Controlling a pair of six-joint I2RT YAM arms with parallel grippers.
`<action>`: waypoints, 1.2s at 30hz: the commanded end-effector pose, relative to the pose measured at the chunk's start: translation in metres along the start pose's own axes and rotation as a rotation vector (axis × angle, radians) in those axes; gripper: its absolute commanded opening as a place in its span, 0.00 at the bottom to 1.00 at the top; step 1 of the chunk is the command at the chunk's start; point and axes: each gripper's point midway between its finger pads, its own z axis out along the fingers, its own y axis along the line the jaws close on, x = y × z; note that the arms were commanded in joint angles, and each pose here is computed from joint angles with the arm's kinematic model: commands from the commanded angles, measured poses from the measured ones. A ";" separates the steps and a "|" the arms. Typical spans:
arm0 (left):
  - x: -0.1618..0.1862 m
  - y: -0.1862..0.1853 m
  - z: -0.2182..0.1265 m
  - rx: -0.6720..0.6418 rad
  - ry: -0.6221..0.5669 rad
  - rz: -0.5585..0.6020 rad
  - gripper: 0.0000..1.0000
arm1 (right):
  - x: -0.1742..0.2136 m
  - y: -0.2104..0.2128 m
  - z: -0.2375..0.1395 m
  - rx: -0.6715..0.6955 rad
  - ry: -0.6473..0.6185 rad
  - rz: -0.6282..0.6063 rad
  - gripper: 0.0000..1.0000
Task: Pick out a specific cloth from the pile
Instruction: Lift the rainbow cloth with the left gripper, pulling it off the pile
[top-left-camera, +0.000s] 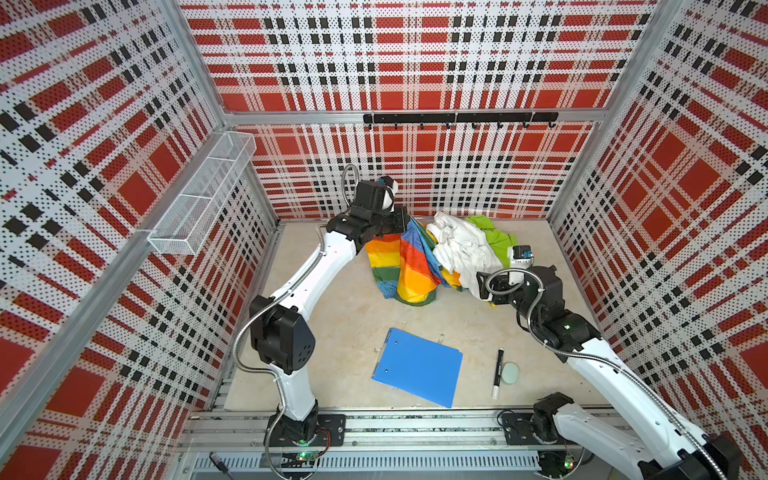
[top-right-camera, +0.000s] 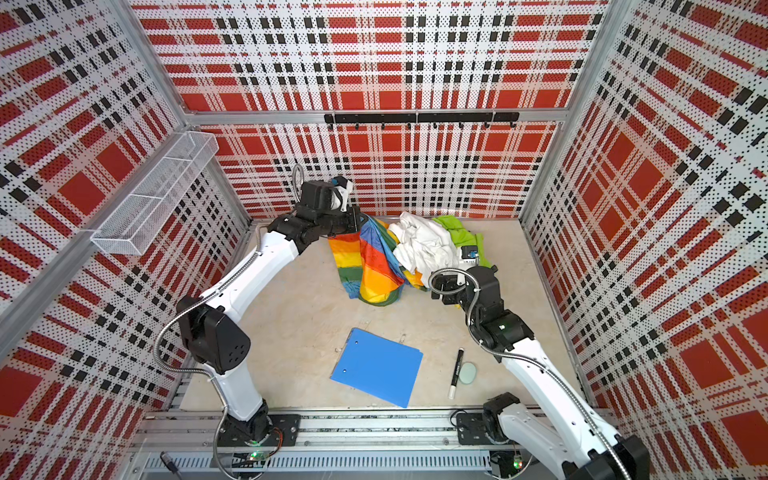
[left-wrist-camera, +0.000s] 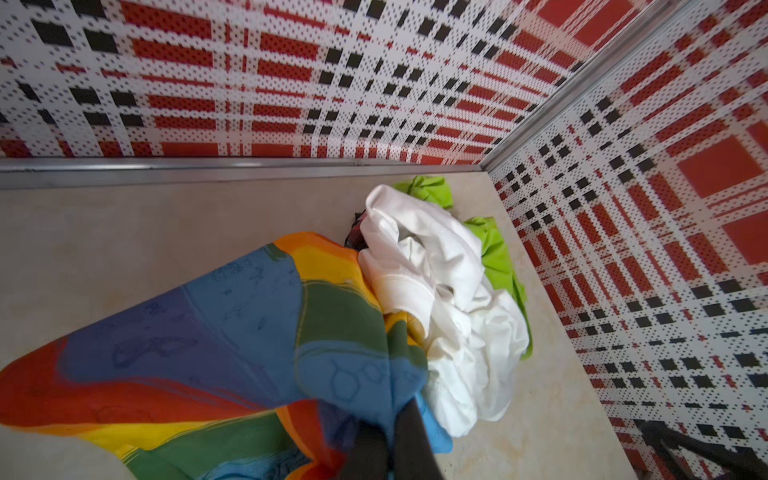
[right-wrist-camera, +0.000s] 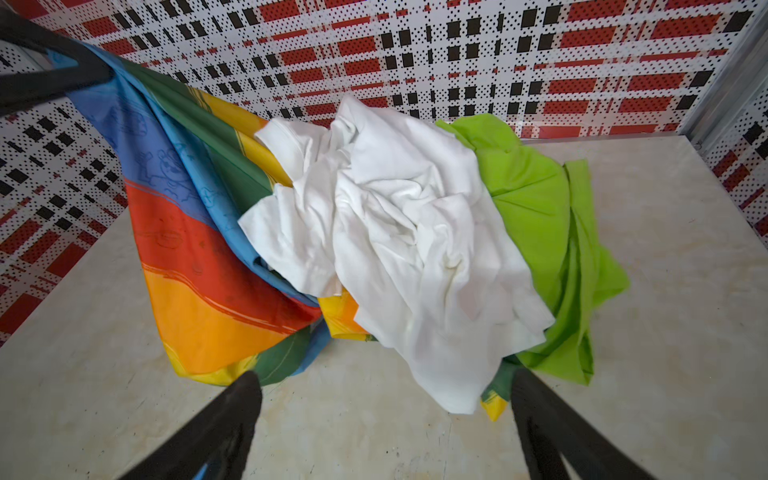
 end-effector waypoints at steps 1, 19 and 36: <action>-0.073 -0.038 -0.064 0.104 -0.204 0.071 0.00 | -0.008 -0.001 -0.002 0.007 -0.040 0.019 1.00; -0.108 -0.090 -0.100 0.070 -0.284 0.226 0.00 | 0.018 0.013 0.030 -0.072 0.022 0.134 0.99; -0.173 -0.100 -0.195 0.237 -0.510 0.237 0.00 | 0.033 0.034 0.085 -0.160 0.054 0.207 0.94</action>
